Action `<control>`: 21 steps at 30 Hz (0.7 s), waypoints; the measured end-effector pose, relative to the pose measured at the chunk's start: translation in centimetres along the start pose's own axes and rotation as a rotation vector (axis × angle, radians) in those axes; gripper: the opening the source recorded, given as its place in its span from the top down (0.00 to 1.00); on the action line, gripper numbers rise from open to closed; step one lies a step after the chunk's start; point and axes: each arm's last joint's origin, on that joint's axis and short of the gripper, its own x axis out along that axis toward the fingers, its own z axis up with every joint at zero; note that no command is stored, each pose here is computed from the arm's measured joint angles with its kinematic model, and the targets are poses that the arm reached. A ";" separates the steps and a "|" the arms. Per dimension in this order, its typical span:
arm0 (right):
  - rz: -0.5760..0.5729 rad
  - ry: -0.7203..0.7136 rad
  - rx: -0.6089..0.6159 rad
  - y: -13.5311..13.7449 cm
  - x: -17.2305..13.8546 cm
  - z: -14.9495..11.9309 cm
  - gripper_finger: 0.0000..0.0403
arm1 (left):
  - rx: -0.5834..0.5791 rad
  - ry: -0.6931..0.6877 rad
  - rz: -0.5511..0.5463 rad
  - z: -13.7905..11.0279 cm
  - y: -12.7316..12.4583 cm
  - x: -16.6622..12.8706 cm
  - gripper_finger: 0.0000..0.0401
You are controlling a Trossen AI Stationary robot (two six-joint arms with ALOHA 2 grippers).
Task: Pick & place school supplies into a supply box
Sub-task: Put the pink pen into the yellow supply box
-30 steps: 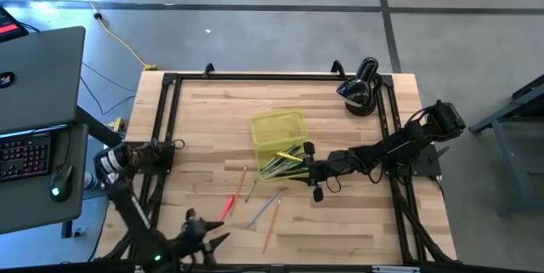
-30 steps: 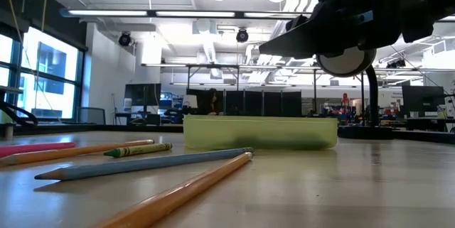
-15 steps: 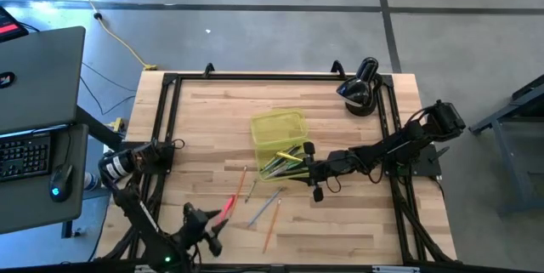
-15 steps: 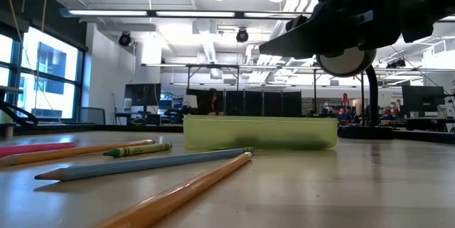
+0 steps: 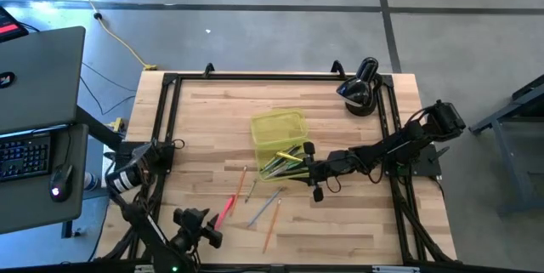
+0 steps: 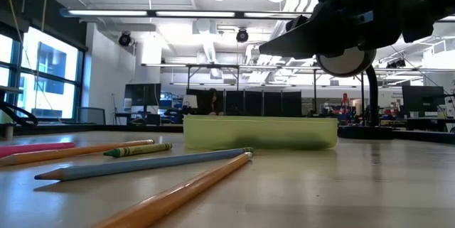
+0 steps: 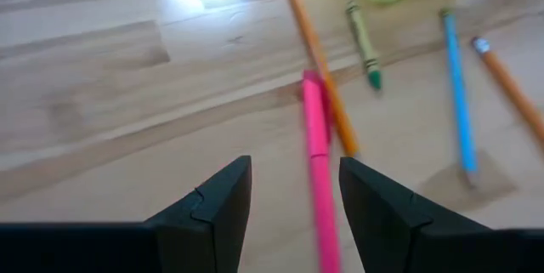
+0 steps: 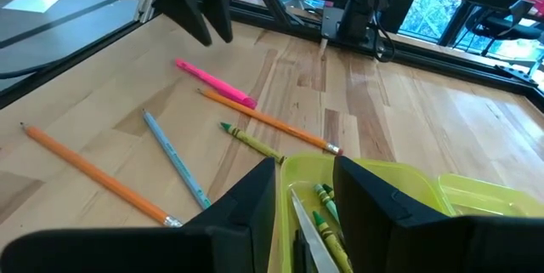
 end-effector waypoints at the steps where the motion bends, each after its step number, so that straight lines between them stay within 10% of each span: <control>1: 0.000 0.000 0.000 0.0 0.0 0.0 0.75 | 0.006 0.003 0.009 -0.1 0.0 0.1 0.47; 21: -0.001 -0.001 0.000 0.0 0.0 0.0 0.75 | 0.066 -0.023 0.030 -0.8 -1.7 3.7 0.47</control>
